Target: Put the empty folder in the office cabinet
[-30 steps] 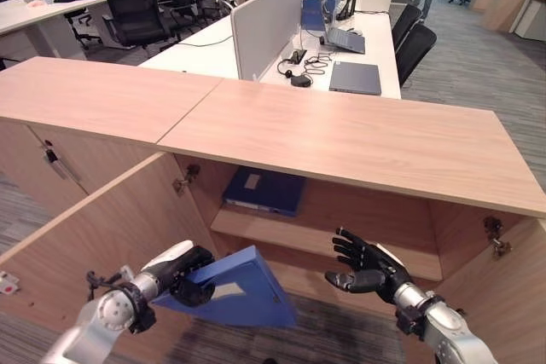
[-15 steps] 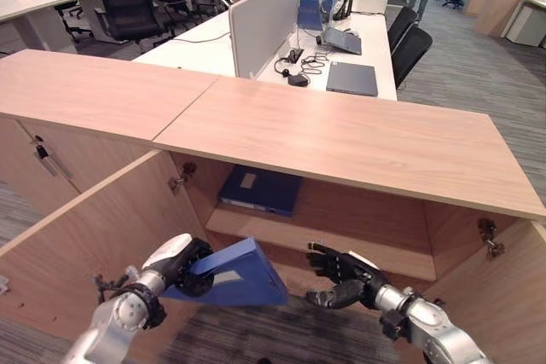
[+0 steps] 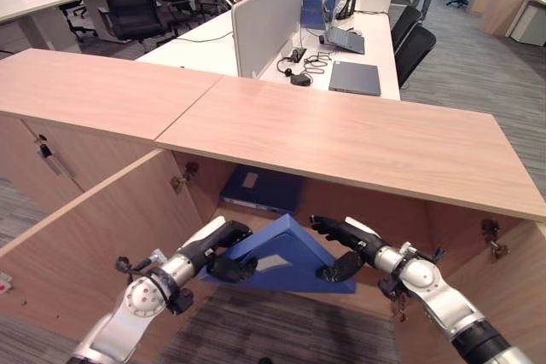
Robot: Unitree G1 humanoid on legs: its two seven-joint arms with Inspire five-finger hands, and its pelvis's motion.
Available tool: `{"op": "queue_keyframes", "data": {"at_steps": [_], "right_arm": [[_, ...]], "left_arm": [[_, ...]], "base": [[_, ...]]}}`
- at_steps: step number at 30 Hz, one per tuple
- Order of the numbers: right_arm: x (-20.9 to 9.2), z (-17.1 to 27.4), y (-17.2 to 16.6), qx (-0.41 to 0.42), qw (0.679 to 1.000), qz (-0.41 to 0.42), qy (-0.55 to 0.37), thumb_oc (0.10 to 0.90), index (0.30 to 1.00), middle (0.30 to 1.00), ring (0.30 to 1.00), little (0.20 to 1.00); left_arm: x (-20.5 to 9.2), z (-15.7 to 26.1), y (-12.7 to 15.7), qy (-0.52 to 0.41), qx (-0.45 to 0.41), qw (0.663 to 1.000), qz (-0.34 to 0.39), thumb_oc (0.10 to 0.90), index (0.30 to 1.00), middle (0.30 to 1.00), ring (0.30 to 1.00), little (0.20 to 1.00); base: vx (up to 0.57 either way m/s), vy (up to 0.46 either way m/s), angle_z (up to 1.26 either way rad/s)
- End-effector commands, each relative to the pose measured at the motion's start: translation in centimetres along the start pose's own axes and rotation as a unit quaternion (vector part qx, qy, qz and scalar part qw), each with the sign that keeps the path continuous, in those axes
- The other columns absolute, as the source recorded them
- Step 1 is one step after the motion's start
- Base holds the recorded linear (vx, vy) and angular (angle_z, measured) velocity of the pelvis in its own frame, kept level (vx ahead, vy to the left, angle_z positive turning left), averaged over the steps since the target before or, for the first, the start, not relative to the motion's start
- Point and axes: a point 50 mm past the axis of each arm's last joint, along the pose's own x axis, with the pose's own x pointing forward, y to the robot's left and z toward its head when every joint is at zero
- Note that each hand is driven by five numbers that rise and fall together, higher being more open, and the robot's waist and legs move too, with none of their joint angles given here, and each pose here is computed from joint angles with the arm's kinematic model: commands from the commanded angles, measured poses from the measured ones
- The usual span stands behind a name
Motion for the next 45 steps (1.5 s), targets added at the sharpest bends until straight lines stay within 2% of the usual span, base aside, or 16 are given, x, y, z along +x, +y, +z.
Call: {"op": "queue_keyframes", "data": {"at_steps": [1, 11, 12, 13, 16, 17, 18, 26, 30, 31, 35, 38, 39, 40, 41, 45], "right_arm": [[1.0, 5.4, -3.0, -0.092, 0.988, -0.048, -0.114, 0.800, 0.900, 0.900, 0.900, 0.900], [2.5, 7.0, 0.1, -0.102, 0.984, 0.036, -0.144, 0.800, 0.900, 0.900, 0.900, 0.900], [2.6, 7.1, 0.6, -0.096, 0.983, 0.049, -0.148, 0.773, 0.860, 0.860, 0.860, 0.860], [3.0, 7.3, 1.8, -0.069, 0.983, 0.074, -0.155, 0.648, 0.672, 0.672, 0.672, 0.672], [3.5, 6.8, 3.9, 0.009, 0.981, 0.110, -0.158, 0.546, 0.519, 0.519, 0.519, 0.519], [3.5, 6.8, 3.9, 0.009, 0.981, 0.110, -0.158, 0.441, 0.361, 0.361, 0.361, 0.361], [3.8, 6.0, 5.3, 0.083, 0.978, 0.120, -0.152, 0.400, 0.300, 0.300, 0.300, 0.300], [4.5, 2.9, 10.0, 0.334, 0.931, 0.111, -0.097, 0.400, 0.300, 0.300, 0.300, 0.300], [4.5, 1.9, 12.6, 0.465, 0.875, 0.119, -0.066, 0.400, 0.300, 0.300, 0.300, 0.300], [4.3, 1.4, 13.7, 0.527, 0.840, 0.120, -0.051, 0.400, 0.300, 0.300, 0.300, 0.300], [3.9, 0.7, 15.4, 0.600, 0.791, 0.118, -0.023, 0.400, 0.300, 0.300, 0.300, 0.300], [3.5, 0.2, 15.6, 0.588, 0.799, 0.128, -0.009, 0.400, 0.300, 0.300, 0.300, 0.300], [3.2, -0.2, 15.4, 0.569, 0.812, 0.130, -0.003, 0.400, 0.300, 0.300, 0.300, 0.300], [3.2, -0.3, 15.4, 0.569, 0.812, 0.130, -0.003, 0.400, 0.300, 0.300, 0.300, 0.300], [2.8, -1.1, 14.7, 0.525, 0.842, 0.127, 0.007, 0.400, 0.300, 0.300, 0.300, 0.300], [1.7, -2.8, 13.3, 0.438, 0.892, 0.112, 0.029, 0.400, 0.300, 0.300, 0.300, 0.300]], "left_arm": [[0.8, 7.3, 2.7, -0.190, 0.015, 0.982, -0.010, 0.400, 0.300, 0.300, 0.300, 0.300], [1.9, 11.9, 1.7, -0.289, 0.022, 0.955, -0.057, 0.400, 0.300, 0.300, 0.300, 0.300], [1.9, 12.2, 1.6, -0.298, 0.019, 0.953, -0.059, 0.400, 0.300, 0.300, 0.300, 0.300], [1.9, 12.9, 1.4, -0.319, 0.000, 0.945, -0.065, 0.400, 0.300, 0.300, 0.300, 0.300], [2.0, 13.8, 0.9, -0.346, -0.038, 0.934, -0.082, 0.400, 0.300, 0.300, 0.300, 0.300], [2.0, 13.8, 0.9, -0.346, -0.038, 0.934, -0.083, 0.400, 0.300, 0.300, 0.300, 0.300], [2.1, 14.0, 0.5, -0.356, -0.067, 0.928, -0.090, 0.400, 0.300, 0.300, 0.300, 0.300], [2.2, 13.7, 0.0, -0.348, -0.109, 0.927, -0.092, 0.400, 0.300, 0.300, 0.300, 0.300], [2.4, 13.6, -0.3, -0.342, -0.129, 0.926, -0.095, 0.400, 0.300, 0.300, 0.300, 0.300], [2.7, 13.5, -0.6, -0.340, -0.137, 0.925, -0.099, 0.400, 0.300, 0.300, 0.300, 0.300], [3.2, 13.3, -1.1, -0.329, -0.150, 0.927, -0.103, 0.400, 0.300, 0.300, 0.300, 0.300], [3.6, 12.9, -1.3, -0.311, -0.143, 0.933, -0.111, 0.400, 0.300, 0.300, 0.300, 0.300], [3.6, 12.6, -1.3, -0.303, -0.141, 0.936, -0.112, 0.420, 0.331, 0.331, 0.331, 0.331], [3.7, 12.6, -1.3, -0.303, -0.141, 0.936, -0.112, 0.540, 0.509, 0.509, 0.509, 0.509], [3.6, 11.8, -0.9, -0.287, -0.137, 0.943, -0.102, 0.800, 0.900, 0.900, 0.900, 0.900], [3.2, 9.9, -0.3, -0.255, -0.159, 0.951, -0.074, 0.800, 0.900, 0.900, 0.900, 0.900]], "base": [[0.00, -0.001, 0.03], [0.00, -0.004, 0.01], [0.00, 0.000, 0.00], [0.00, 0.000, 0.00], [0.00, 0.000, 0.00], [0.00, 0.000, 0.00], [0.00, 0.000, 0.00], [0.00, 0.000, 0.00], [0.00, 0.000, 0.00], [0.00, 0.000, 0.00], [0.00, 0.000, 0.00], [0.00, 0.000, 0.00], [0.00, 0.000, 0.00], [0.00, 0.000, 0.00], [0.00, 0.000, 0.00], [0.00, 0.000, 0.00]]}}
